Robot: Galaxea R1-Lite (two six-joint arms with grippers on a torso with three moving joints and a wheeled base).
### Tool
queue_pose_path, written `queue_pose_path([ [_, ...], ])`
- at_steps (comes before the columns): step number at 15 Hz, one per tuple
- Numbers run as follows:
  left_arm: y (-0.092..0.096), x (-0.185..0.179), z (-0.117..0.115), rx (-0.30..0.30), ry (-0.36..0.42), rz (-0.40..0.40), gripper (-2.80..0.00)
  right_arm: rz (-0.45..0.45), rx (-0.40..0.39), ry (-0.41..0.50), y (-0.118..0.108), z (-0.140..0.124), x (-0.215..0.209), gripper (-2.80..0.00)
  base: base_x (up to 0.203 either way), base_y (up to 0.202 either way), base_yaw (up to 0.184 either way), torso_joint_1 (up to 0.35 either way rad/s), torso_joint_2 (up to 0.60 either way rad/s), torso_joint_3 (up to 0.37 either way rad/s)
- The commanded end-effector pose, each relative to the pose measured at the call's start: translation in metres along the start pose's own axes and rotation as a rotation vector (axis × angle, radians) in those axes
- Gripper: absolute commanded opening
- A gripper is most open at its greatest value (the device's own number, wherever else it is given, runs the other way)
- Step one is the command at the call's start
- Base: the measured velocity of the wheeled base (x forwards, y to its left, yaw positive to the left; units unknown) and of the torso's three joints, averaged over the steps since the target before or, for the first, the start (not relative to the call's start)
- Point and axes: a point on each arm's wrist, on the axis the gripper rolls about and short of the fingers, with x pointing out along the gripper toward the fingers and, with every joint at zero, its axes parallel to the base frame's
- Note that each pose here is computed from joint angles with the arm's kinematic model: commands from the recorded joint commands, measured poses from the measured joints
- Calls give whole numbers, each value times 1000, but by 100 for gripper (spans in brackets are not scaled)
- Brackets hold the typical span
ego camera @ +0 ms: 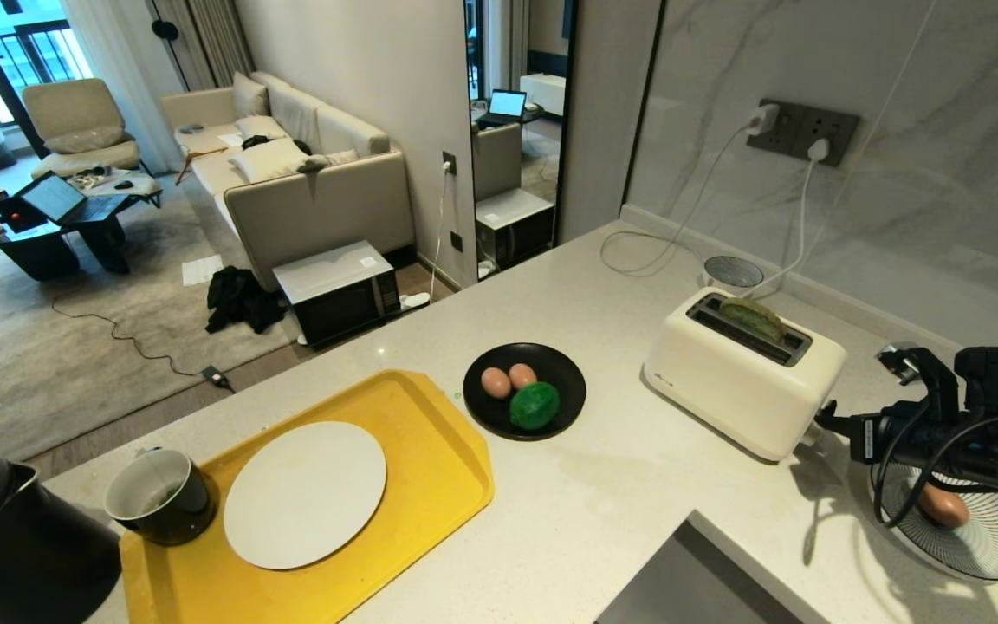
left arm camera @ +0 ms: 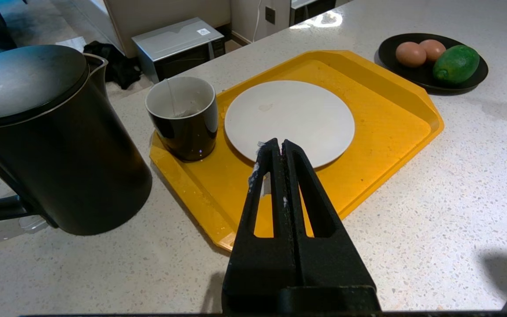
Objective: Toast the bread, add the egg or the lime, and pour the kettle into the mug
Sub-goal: Use a bread toaster
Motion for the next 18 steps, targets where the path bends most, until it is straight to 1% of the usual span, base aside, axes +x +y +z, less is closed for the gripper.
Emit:
queue_pose_path([
  [1, 0, 0, 0, 0, -1, 1, -280, 3, 1, 3, 0, -2, 1, -280, 0, 0, 0, 0, 0, 0],
  [18, 0, 0, 0, 0, -1, 0, -280, 1, 0, 6, 1, -3, 0, -280, 0, 0, 0, 0, 0, 0],
])
